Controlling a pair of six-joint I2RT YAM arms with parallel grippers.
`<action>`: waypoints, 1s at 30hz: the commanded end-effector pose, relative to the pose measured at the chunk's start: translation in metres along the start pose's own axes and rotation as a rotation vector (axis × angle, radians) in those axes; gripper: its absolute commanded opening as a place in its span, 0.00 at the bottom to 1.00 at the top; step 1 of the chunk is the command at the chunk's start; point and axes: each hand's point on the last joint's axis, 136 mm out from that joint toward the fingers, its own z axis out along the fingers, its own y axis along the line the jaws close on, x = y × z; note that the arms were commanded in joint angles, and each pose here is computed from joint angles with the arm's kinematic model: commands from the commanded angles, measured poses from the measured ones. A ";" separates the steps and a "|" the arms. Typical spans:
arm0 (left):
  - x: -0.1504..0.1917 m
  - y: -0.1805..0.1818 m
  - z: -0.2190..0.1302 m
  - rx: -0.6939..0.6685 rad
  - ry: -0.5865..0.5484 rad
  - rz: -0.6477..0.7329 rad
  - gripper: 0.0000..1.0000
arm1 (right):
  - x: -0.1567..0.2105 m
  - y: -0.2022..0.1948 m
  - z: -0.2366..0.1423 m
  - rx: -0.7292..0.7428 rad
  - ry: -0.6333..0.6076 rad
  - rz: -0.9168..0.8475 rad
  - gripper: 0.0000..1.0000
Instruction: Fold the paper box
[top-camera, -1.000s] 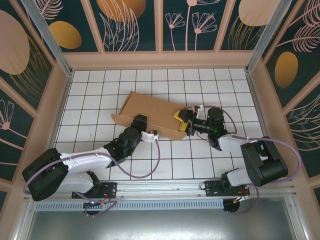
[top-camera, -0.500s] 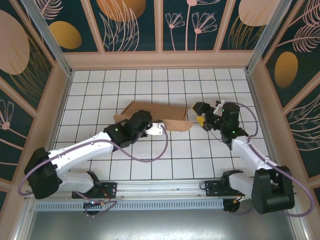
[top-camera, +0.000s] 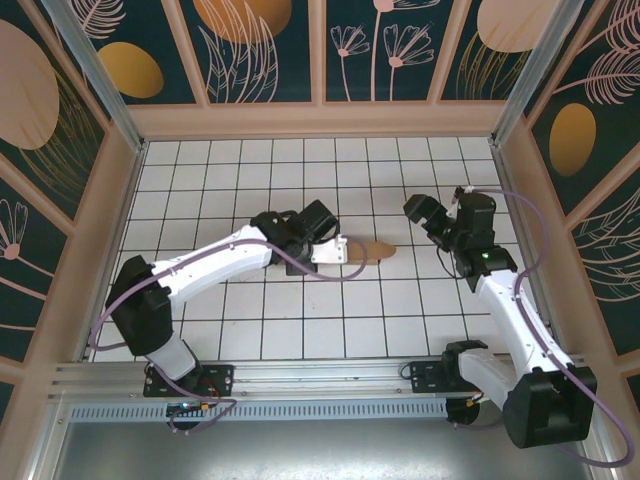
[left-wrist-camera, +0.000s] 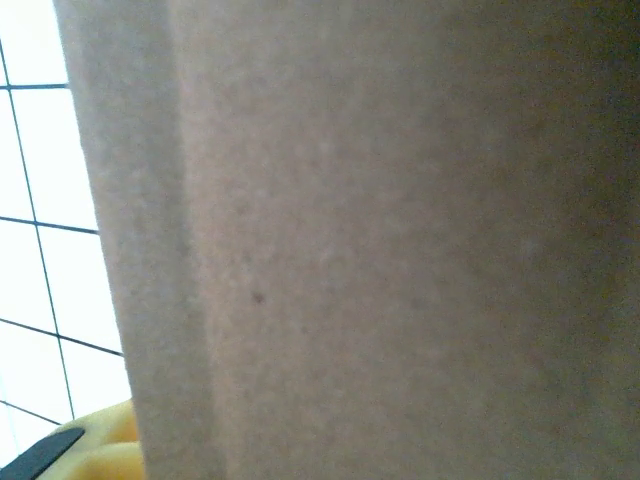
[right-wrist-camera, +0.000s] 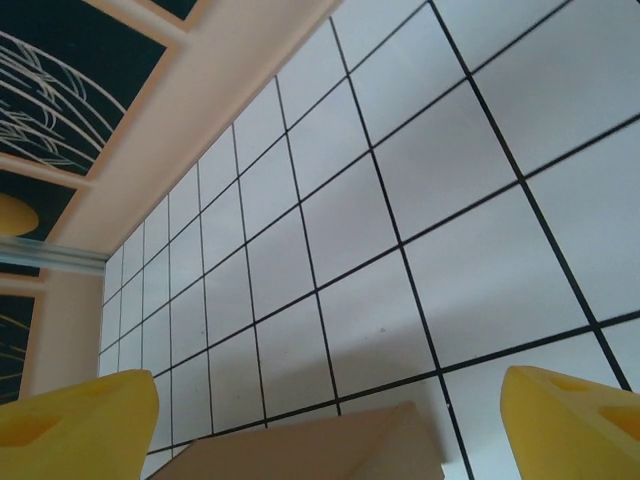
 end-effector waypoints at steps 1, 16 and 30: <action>0.002 -0.019 0.006 0.199 0.030 -0.084 0.33 | 0.008 0.014 0.001 -0.027 0.066 -0.099 0.88; -0.015 0.000 0.024 0.361 -0.035 -0.139 0.42 | 0.038 0.041 0.019 -0.078 0.225 -0.149 0.87; -0.025 0.019 0.059 0.314 -0.015 -0.155 0.68 | 0.061 0.022 0.043 -0.003 0.255 -0.194 0.85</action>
